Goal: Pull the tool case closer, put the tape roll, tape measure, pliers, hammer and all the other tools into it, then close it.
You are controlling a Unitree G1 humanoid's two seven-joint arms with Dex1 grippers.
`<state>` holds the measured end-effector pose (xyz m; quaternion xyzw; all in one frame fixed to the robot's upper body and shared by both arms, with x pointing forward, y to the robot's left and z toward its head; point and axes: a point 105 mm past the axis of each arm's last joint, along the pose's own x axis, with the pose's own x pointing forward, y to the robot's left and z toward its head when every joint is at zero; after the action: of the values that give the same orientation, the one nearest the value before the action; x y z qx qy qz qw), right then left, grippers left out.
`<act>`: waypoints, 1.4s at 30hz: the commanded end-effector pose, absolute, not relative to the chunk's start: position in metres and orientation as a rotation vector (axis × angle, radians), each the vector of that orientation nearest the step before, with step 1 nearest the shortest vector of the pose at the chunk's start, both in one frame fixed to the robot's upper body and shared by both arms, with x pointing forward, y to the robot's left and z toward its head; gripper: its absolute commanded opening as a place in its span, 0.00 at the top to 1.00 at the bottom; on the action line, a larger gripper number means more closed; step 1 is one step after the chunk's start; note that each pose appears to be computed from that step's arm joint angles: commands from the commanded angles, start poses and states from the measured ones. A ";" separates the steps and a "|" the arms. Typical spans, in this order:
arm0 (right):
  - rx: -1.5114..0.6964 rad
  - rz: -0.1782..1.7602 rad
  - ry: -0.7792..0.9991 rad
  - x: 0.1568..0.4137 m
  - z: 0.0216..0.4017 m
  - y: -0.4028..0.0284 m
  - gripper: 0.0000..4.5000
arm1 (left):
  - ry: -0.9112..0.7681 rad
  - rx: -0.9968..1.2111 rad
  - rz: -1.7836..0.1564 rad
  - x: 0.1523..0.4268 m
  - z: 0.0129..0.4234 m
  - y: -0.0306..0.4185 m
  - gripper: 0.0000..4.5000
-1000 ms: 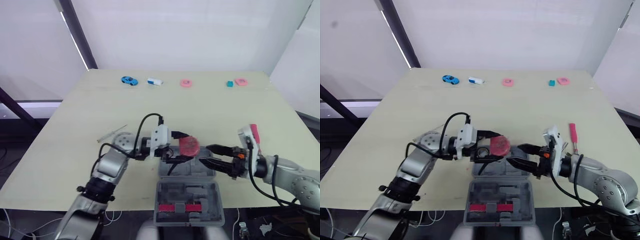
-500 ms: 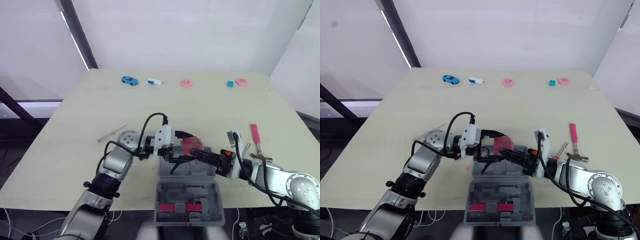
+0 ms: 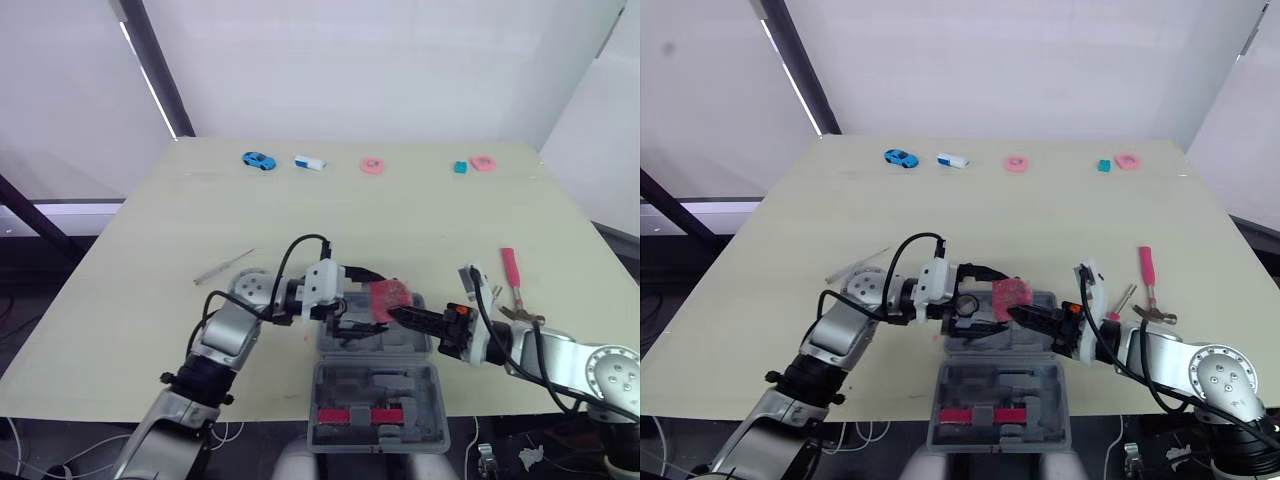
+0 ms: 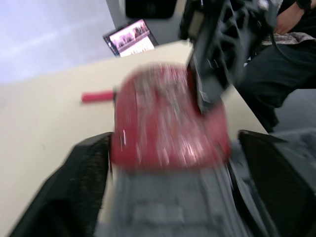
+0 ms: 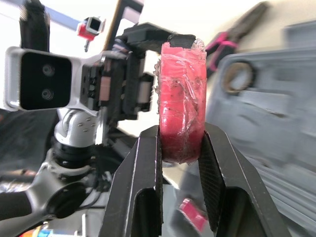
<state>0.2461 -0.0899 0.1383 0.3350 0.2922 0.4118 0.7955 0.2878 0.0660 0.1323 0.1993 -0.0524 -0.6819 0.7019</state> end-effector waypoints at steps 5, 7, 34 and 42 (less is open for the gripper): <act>0.745 0.809 0.619 0.231 0.135 -0.122 0.89 | -0.086 0.405 -1.573 0.266 0.142 0.095 0.00; 0.753 0.761 0.642 0.225 0.126 -0.137 0.89 | -0.070 0.398 -1.583 0.261 0.143 0.101 0.00; 0.798 0.465 0.831 0.193 0.024 -0.198 0.66 | 0.001 0.370 -1.672 0.231 0.153 0.106 0.00; 0.765 0.508 0.812 0.180 0.039 -0.222 0.01 | -0.004 0.274 -1.678 0.230 0.159 0.106 0.00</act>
<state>0.1805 -0.2137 0.0306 0.3711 0.3938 0.2336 0.8079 0.2329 0.1052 0.1482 0.1297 0.0167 -0.7383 0.6617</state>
